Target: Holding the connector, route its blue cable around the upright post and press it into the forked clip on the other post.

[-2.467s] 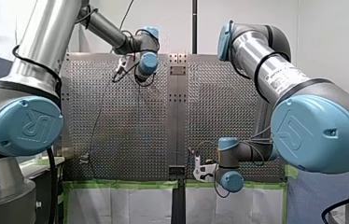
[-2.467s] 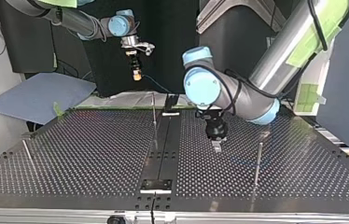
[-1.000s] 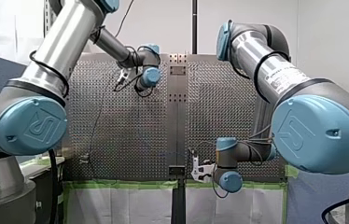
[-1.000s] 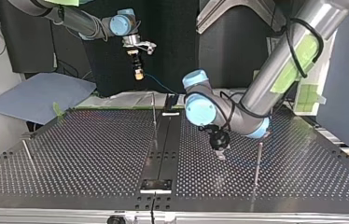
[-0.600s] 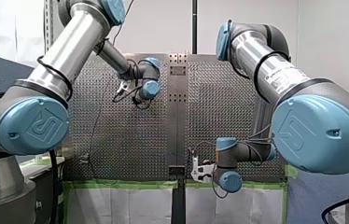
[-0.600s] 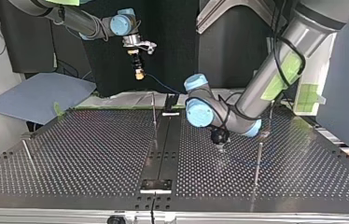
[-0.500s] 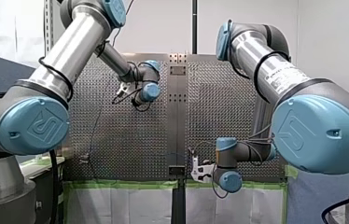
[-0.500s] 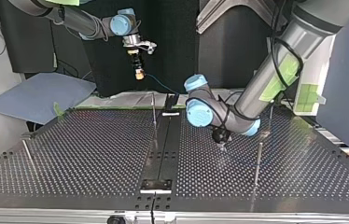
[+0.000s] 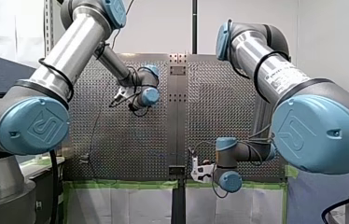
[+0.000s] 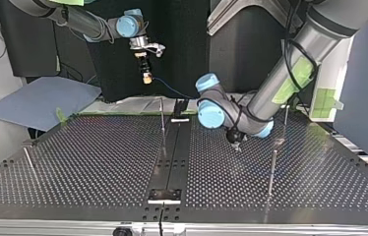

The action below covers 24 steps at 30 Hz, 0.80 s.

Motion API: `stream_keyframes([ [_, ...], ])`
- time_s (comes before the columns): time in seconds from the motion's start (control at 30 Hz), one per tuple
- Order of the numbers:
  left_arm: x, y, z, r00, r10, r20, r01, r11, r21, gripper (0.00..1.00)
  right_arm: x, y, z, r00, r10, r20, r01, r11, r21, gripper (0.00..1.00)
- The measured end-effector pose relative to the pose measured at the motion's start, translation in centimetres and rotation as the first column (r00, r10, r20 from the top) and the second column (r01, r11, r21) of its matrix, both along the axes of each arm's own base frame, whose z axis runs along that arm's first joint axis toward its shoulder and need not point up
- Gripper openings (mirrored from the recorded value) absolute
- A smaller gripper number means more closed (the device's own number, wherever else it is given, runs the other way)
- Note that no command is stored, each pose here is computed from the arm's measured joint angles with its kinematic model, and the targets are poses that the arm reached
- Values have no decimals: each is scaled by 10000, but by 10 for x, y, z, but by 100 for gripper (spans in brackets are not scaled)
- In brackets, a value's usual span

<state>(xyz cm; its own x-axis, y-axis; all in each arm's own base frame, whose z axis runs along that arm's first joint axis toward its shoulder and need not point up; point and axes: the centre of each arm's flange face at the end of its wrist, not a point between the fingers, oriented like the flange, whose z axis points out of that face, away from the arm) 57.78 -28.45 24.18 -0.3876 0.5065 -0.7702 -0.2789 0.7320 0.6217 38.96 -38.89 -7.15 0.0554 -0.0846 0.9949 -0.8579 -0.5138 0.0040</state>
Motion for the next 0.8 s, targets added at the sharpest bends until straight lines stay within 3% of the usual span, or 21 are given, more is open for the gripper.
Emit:
stream_keyframes([
  [0.57, -18, 4, -34, 9994, -153, -311, 153, 9999, 1, 100, 0, 0, 0, 10000, 0, -28, 0, 10000, 36, 0],
  [0.8, -21, 0, -65, 9971, -230, -727, 239, 9997, 112, 100, 0, 0, 2, 10000, 4, -26, -4, 10000, 34, 0],
])
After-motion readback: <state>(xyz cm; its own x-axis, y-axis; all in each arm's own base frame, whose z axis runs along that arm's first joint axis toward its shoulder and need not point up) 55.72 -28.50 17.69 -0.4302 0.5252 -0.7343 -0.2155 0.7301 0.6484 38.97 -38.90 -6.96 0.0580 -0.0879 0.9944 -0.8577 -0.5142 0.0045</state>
